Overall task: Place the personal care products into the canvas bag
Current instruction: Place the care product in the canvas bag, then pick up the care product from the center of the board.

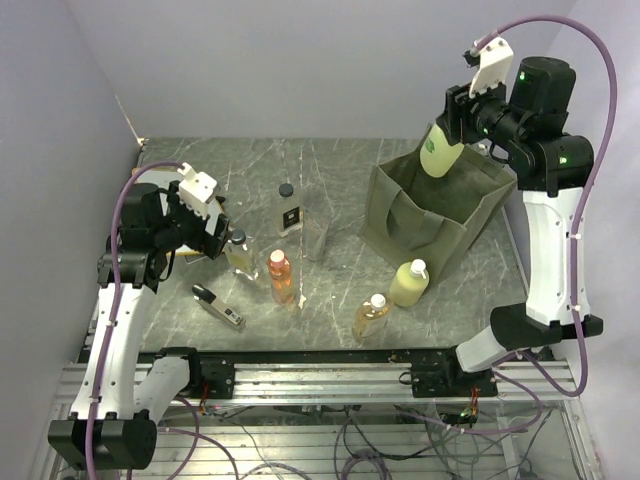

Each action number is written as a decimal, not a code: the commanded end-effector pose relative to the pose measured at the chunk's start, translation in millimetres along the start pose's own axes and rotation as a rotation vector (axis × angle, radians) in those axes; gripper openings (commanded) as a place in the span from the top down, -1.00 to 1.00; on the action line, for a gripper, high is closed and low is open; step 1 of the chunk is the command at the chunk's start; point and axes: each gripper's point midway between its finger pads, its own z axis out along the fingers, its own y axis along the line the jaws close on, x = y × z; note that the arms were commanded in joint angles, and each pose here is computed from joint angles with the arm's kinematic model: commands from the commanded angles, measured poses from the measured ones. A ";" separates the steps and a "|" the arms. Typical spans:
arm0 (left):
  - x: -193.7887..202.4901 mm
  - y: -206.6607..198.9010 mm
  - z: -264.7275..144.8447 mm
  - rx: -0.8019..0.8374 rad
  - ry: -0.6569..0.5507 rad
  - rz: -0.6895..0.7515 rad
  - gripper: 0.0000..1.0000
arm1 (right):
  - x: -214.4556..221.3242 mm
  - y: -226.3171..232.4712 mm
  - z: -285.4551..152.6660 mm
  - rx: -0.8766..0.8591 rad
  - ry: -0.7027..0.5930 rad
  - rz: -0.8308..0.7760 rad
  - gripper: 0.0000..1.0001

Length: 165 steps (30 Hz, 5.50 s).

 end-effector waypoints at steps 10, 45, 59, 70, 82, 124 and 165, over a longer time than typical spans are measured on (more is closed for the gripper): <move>-42.0 -5.4 0.6 0.014 -0.108 0.060 -0.99 | 29.9 -59.1 17.7 0.089 -0.088 0.187 1.00; -40.9 -24.9 -12.2 0.069 -0.164 0.127 -0.99 | 171.5 -36.5 127.9 0.255 0.129 0.348 1.00; -34.3 -28.2 -12.0 0.080 -0.152 0.135 -0.99 | 189.9 -24.1 147.1 0.283 0.124 0.351 1.00; -28.4 -27.5 -10.0 0.078 -0.137 0.147 -0.99 | 213.2 -14.2 164.5 0.241 0.147 0.346 1.00; -25.3 -30.2 -15.0 0.071 -0.144 0.157 -0.99 | 255.6 -0.7 172.5 0.199 0.261 0.311 0.69; -29.8 -7.9 -34.8 -0.092 -0.114 0.126 -0.99 | 112.4 4.4 96.8 0.045 0.046 0.158 -0.94; -21.3 19.7 -14.5 -0.178 -0.033 0.058 -0.99 | 85.1 236.7 29.4 -0.684 -0.076 -0.403 -0.94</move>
